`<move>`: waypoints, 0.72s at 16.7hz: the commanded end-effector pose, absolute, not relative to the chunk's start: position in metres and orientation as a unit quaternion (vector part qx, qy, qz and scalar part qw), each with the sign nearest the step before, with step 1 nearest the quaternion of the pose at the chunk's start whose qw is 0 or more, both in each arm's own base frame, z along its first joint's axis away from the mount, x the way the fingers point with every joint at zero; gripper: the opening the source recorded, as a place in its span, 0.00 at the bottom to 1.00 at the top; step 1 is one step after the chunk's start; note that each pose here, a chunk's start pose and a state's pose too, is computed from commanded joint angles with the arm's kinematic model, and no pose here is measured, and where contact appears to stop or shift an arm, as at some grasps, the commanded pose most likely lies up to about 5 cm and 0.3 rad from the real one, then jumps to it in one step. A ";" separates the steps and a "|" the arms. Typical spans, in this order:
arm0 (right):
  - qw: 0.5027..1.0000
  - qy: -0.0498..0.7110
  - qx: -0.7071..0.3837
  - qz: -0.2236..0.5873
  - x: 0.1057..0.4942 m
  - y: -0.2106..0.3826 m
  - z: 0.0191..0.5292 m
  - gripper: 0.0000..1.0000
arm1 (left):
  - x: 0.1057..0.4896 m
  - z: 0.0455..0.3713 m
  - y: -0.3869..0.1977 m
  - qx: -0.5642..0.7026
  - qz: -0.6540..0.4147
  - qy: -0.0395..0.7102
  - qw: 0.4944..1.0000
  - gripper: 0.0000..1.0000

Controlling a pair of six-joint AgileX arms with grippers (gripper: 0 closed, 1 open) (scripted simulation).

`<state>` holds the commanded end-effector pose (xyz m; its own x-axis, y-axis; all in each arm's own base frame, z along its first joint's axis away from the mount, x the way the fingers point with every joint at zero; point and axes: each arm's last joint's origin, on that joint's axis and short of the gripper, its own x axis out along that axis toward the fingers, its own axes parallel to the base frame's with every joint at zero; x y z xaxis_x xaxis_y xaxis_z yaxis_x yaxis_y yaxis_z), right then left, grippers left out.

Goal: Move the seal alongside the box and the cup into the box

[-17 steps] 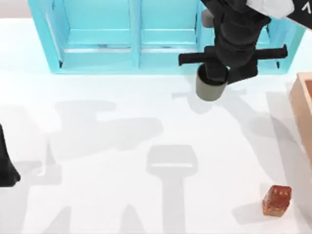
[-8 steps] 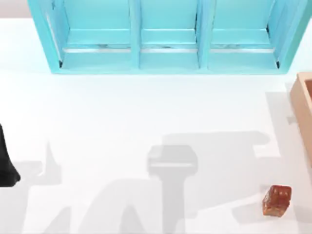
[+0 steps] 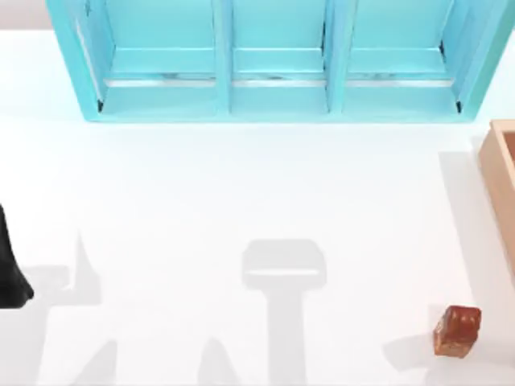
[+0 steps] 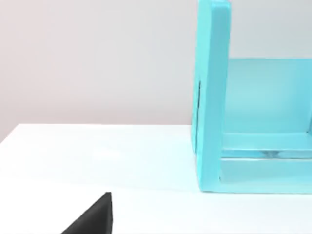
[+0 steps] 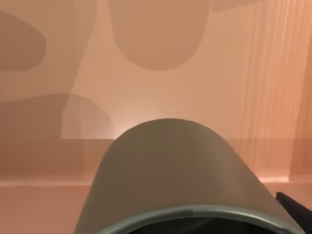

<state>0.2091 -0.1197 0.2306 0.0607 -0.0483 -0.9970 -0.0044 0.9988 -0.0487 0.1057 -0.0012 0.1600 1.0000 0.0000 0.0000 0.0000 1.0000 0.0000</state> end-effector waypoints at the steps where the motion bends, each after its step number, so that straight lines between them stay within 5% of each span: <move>1: 0.729 0.684 -0.020 -0.016 0.207 -0.121 0.231 0.00 | 0.106 0.160 -0.001 0.000 0.000 0.000 1.000 1.00; 7: 0.735 0.678 -0.022 -0.014 0.211 -0.122 0.232 0.00 | 0.106 0.160 -0.001 0.000 0.000 0.000 1.000 1.00; 12: 0.807 0.588 -0.051 -0.027 0.232 -0.133 0.245 0.00 | 0.106 0.160 -0.001 0.000 0.000 0.000 1.000 1.00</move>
<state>0.2323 -0.1328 0.2447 0.3069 -0.1034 -0.9461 -0.0175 0.9933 -0.1142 0.1057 -0.0012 0.1600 1.0000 0.0000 0.0000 0.0000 1.0000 0.0000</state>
